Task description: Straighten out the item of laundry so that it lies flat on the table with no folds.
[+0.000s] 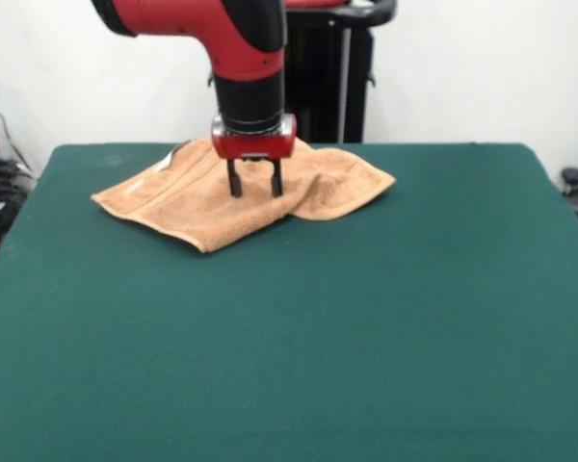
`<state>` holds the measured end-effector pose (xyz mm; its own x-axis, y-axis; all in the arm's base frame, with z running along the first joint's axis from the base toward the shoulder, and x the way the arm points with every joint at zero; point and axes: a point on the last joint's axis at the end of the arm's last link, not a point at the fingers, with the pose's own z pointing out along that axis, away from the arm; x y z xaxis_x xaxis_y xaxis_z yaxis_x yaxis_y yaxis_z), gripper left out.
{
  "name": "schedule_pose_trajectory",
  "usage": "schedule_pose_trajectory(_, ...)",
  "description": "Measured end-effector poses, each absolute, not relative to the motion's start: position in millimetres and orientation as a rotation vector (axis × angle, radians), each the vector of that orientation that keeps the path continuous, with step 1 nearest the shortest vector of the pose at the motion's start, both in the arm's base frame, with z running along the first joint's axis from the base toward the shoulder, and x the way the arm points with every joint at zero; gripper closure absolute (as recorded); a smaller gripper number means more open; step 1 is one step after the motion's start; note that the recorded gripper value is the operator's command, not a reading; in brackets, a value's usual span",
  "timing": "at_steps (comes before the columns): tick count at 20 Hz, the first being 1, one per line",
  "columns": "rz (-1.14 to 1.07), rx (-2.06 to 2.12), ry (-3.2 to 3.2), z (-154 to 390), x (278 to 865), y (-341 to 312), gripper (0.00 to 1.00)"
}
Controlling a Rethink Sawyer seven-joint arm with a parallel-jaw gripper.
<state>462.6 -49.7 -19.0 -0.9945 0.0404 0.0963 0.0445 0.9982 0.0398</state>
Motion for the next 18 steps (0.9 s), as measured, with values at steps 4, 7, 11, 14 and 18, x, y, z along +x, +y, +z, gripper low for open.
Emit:
schedule_pose_trajectory(4, -0.066, -0.064, -3.042, -20, 462, -49, 0.00)
schedule_pose_trajectory(7, -0.059, -0.064, -3.050, -14, 463, -50, 0.00)
schedule_pose_trajectory(11, -0.046, -0.065, -3.063, -5, 465, -53, 0.00)
schedule_pose_trajectory(14, -0.028, -0.066, -3.078, 5, 470, -57, 0.00)
schedule_pose_trajectory(18, -0.005, -0.072, -3.082, 17, 476, -63, 0.00)
